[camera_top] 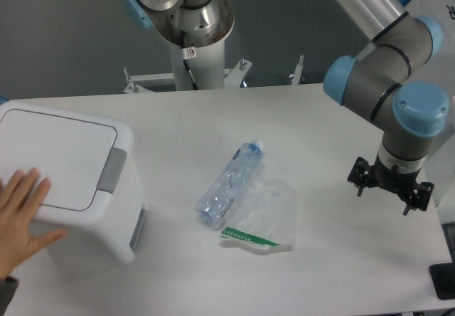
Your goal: Open the trash can
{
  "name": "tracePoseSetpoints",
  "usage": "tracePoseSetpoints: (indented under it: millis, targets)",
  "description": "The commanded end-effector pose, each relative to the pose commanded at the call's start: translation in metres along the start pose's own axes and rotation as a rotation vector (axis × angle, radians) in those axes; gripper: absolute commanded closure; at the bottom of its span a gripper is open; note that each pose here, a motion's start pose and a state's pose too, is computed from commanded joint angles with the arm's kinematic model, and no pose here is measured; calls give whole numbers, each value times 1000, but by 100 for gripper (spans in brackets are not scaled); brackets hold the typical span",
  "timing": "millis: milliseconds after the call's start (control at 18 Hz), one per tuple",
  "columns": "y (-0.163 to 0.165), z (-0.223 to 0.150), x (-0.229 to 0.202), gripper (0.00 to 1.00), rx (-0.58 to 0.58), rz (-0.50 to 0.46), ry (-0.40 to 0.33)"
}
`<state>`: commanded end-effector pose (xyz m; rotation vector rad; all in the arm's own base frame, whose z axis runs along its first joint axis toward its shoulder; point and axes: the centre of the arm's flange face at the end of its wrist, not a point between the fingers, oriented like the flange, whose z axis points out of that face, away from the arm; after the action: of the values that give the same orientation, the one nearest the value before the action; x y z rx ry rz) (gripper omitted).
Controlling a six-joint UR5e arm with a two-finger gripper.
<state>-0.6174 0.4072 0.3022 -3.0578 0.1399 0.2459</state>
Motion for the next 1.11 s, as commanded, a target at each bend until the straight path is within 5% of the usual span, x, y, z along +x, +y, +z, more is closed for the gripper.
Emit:
tracePoseSetpoints:
  millis: [1111]
  targets:
    - [-5, 13, 17, 0, 37, -39, -16]
